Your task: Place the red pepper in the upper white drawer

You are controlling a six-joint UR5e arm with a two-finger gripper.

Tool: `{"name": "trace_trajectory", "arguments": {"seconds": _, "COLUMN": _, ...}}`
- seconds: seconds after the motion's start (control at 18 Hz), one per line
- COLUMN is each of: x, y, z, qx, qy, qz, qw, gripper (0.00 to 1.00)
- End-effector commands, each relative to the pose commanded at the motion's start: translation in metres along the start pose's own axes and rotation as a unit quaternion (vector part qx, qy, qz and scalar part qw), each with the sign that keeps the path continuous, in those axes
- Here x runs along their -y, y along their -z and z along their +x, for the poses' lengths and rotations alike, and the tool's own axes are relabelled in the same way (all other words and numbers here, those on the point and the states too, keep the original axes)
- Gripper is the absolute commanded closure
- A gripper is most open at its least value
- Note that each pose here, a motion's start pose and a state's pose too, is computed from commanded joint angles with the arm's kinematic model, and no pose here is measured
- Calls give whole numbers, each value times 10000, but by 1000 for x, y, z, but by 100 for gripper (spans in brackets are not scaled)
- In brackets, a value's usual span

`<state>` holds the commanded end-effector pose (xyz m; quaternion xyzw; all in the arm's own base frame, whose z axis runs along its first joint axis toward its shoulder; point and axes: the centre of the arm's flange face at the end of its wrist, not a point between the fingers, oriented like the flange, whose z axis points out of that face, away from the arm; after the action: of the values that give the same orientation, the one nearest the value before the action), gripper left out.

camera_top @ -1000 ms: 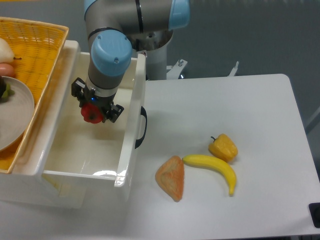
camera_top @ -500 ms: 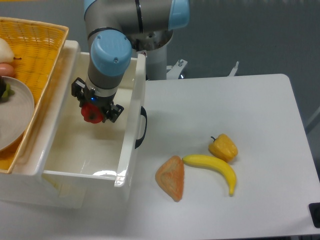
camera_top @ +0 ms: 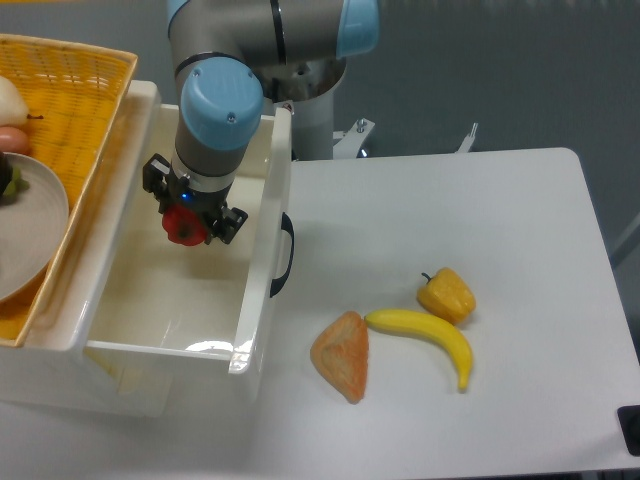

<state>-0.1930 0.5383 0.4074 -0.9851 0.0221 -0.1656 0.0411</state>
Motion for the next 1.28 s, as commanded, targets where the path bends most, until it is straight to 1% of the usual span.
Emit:
{"name": "trace_trajectory", "arguments": {"seconds": 0.06, "x": 0, "y": 0, "z": 0, "qx": 0, "qy": 15, "qz": 0, "qw": 10000, "gripper": 14}}
{"name": "trace_trajectory", "arguments": {"seconds": 0.22, "x": -1, "y": 0, "z": 1, "qx": 6, "qy": 23, "qz": -5, "qw": 10000, "gripper": 12}}
{"name": "trace_trajectory", "arguments": {"seconds": 0.33, "x": -1, "y": -1, "z": 1, "qx": -5, "qy": 25, "qz": -6, "qw": 10000, "gripper": 6}}
{"name": "trace_trajectory", "arguments": {"seconds": 0.72, "x": -1, "y": 8, "z": 1, "qx": 44, "qy": 16, "qz": 57, "qw": 10000, "gripper": 7}}
{"name": "trace_trajectory", "arguments": {"seconds": 0.83, "x": -2, "y": 9, "z": 0, "qx": 57, "qy": 20, "qz": 63, "qw": 10000, "gripper": 11}}
{"name": "trace_trajectory", "arguments": {"seconds": 0.89, "x": -2, "y": 10, "z": -1, "qx": 57, "qy": 12, "qz": 65, "qw": 10000, "gripper": 15}}
{"name": "trace_trajectory", "arguments": {"seconds": 1.06, "x": -3, "y": 14, "z": -3, "qx": 84, "qy": 7, "qz": 102, "qw": 9999, "gripper": 17}}
{"name": "trace_trajectory", "arguments": {"seconds": 1.28, "x": -11, "y": 34, "z": -7, "qx": 180, "qy": 59, "qz": 236, "qw": 9995, "gripper": 18}}
